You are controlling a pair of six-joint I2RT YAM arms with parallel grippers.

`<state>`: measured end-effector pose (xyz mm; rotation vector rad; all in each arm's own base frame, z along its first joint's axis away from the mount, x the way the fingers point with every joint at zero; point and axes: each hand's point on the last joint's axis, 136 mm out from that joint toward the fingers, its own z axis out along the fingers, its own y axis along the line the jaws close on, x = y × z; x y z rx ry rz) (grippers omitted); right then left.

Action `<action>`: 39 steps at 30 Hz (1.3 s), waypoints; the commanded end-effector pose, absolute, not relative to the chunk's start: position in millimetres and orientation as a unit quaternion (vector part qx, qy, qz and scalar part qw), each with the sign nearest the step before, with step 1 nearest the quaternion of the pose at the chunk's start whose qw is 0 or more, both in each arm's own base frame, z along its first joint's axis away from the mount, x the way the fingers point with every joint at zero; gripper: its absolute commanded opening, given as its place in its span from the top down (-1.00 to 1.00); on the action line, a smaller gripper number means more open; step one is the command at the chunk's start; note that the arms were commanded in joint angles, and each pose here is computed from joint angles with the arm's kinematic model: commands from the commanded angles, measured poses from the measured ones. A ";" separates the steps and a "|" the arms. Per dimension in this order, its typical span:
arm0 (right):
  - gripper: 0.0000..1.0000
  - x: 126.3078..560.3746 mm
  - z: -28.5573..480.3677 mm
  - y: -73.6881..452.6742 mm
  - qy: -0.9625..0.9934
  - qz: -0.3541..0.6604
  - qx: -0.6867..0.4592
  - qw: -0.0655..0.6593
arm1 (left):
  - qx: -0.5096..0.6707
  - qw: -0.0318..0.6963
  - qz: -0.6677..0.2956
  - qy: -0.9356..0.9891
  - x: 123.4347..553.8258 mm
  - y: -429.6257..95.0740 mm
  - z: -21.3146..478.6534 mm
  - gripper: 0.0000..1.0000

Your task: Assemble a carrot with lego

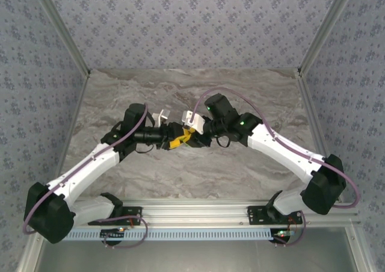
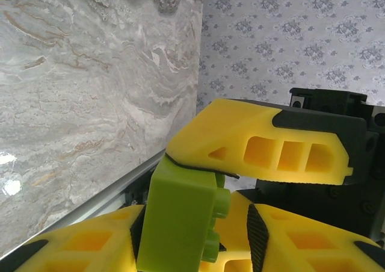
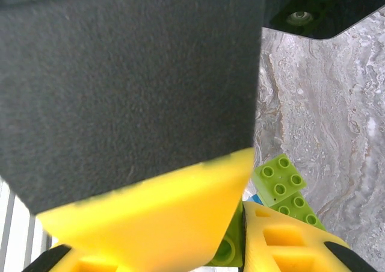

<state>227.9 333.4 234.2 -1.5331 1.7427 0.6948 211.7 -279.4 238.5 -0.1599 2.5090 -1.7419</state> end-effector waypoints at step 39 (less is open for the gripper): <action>-0.56 229.3 299.5 308.6 0.585 0.444 -0.511 0.446 | -0.168 0.053 -0.692 0.701 225.6 -262.4 302.4 0.64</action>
